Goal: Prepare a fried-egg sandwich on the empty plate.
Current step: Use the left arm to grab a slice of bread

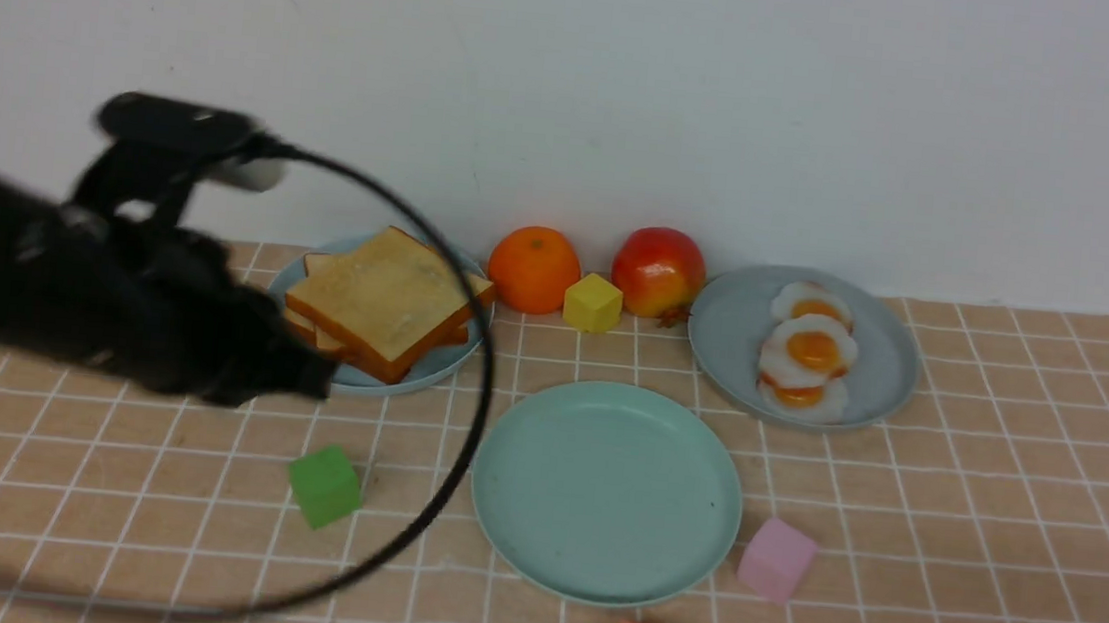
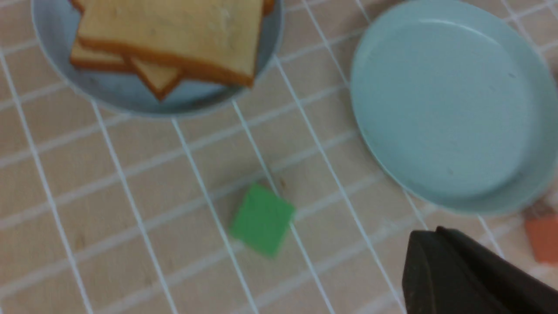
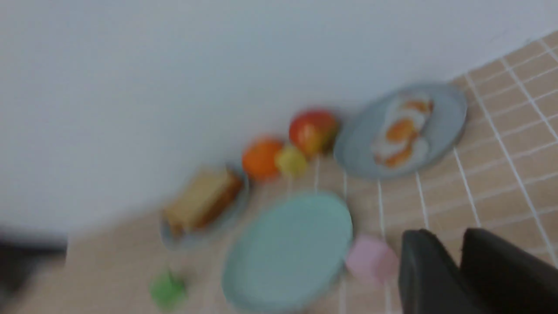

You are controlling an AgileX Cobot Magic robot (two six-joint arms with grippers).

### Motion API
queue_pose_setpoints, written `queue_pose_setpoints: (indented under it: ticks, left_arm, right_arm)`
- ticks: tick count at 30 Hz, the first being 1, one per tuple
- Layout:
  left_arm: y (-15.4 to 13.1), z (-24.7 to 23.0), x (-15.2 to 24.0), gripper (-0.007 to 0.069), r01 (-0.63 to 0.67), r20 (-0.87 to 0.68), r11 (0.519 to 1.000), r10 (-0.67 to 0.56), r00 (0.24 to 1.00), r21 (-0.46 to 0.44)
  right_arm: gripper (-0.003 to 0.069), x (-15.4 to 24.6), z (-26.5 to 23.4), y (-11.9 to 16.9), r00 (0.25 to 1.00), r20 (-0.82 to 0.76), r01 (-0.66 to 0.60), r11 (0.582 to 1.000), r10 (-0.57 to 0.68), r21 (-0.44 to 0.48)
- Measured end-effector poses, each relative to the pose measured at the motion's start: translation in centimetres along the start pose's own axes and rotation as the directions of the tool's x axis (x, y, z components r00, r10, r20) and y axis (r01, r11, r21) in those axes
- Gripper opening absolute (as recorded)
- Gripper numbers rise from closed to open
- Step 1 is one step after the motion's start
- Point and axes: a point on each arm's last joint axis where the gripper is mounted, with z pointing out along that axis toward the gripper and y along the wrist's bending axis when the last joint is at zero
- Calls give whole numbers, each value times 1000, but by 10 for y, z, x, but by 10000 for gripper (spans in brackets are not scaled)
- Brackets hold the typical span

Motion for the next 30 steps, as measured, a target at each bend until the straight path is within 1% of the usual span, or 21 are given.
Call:
queue_pose_setpoints:
  ticks: [1, 2, 3, 4, 5, 6, 8, 9, 10, 12, 13, 14, 15, 18, 20, 22, 24, 25, 28, 30]
  left_arm:
    - [2, 9, -2, -13, -6, -21, 1000, 6, 1000, 0]
    - [6, 23, -14, -13, -24, -34, 1000, 24, 999, -5]
    - [9, 35, -22, -13, -38, -50, 999, 37, 998, -11]
    - [10, 41, -21, -13, -44, -66, 999, 43, 997, -12]
    - [14, 54, -32, -13, -67, -78, 998, 66, 995, -20]
    - [18, 69, -36, -13, -86, -105, 996, 83, 991, -26]
    - [22, 90, -46, -12, -122, -123, 992, 117, 985, -34]
    - [22, 91, -49, -10, -127, -118, 991, 121, 986, -37]
    - [23, 108, -54, 11, -185, -138, 982, 178, 974, -46]
    - [23, 122, -62, 60, -254, -143, 965, 244, 959, -62]
    - [23, 129, -64, 97, -286, -149, 956, 273, 950, -70]
    - [23, 130, -65, 105, -290, -149, 954, 277, 949, -73]
    - [24, 138, -66, 168, -311, -147, 947, 297, 943, -80]
    - [27, 155, -66, 316, -334, -130, 937, 321, 938, -100]
    - [29, 163, -64, 400, -339, -130, 935, 325, 937, -103]
    - [31, 171, -59, 464, -344, -144, 934, 328, 934, -100]
    - [31, 174, -57, 486, -343, -152, 934, 327, 933, -97]
    - [32, 180, -53, 511, -343, -165, 935, 325, 931, -91]
    - [33, 186, -50, 518, -350, -172, 932, 332, 928, -92]
    - [34, 188, -49, 507, -356, -175, 930, 337, 925, -94]
  right_arm:
    - [92, -11, -3, 9, 995, -65, 70, 998, -70, -6]
    - [62, -23, -2, 16, 979, -148, 145, 989, -140, 29]
    - [39, -31, -1, 20, 956, -214, 201, 979, -200, -16]
    - [35, -32, -1, 21, 956, -214, 207, 978, -200, 10]
    - [14, -44, 0, 27, 917, -296, 270, 962, -269, -38]
    - [0, -53, 1, 32, 894, -329, 301, 952, -303, -57]
    - [-2, -61, 5, 36, 878, -355, 314, 946, -321, -80]
    - [-2, -62, 6, 37, 877, -355, 315, 946, -323, -82]
    - [-2, -66, 10, 39, 875, -357, 315, 944, -328, -97]
    - [-2, -67, 13, 39, 870, -364, 316, 943, -332, -106]
    - [-2, -67, 14, 39, 869, -366, 316, 943, -333, -106]
    - [-2, -67, 15, 39, 869, -367, 316, 943, -332, -107]
    - [-2, -67, 16, 39, 867, -371, 317, 943, -333, -106]
    - [1, -67, 15, 39, 867, -370, 317, 942, -334, -106]
    - [1, -67, 15, 39, 867, -370, 317, 942, -334, -106]
    - [3, -67, 15, 39, 867, -370, 317, 943, -333, -107]
    - [4, -67, 15, 39, 867, -370, 317, 943, -333, -107]
    - [5, -67, 15, 39, 867, -370, 317, 943, -333, -107]
    - [7, -67, 15, 39, 867, -370, 317, 943, -333, -107]
    - [8, -67, 15, 39, 867, -370, 317, 943, -333, -107]
